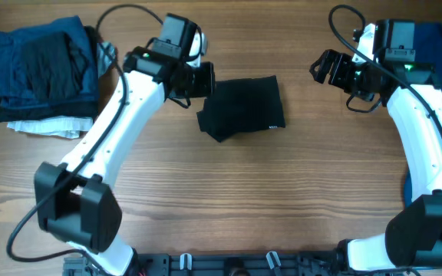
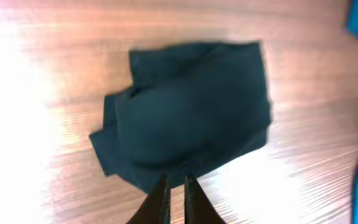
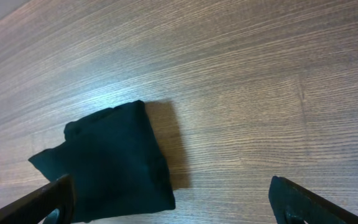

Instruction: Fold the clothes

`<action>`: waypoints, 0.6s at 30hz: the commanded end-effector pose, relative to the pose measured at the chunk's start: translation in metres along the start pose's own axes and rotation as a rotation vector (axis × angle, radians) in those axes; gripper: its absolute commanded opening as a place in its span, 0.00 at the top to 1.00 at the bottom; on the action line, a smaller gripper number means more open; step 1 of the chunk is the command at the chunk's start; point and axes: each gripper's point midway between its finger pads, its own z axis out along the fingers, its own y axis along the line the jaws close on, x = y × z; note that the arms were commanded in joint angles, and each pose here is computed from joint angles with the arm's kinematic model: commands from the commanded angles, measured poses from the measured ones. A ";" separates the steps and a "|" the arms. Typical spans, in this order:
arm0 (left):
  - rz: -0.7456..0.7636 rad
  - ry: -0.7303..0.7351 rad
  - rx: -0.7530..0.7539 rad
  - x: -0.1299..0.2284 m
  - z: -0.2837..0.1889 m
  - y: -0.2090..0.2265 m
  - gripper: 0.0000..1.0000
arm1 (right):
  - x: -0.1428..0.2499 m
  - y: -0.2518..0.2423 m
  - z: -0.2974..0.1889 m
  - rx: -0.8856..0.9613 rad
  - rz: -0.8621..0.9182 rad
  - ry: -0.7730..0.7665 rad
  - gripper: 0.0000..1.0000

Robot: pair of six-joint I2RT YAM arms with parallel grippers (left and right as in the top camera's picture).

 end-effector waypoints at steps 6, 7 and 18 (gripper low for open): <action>0.004 0.053 -0.030 0.007 0.068 0.003 0.91 | -0.001 -0.004 0.003 0.021 -0.019 0.001 0.00; 0.005 0.062 -0.028 0.008 0.075 0.003 0.91 | -0.001 -0.004 0.003 0.020 -0.019 0.001 0.00; 0.006 0.249 -0.074 0.060 0.137 0.012 0.96 | -0.001 -0.004 0.003 0.021 -0.019 0.001 0.00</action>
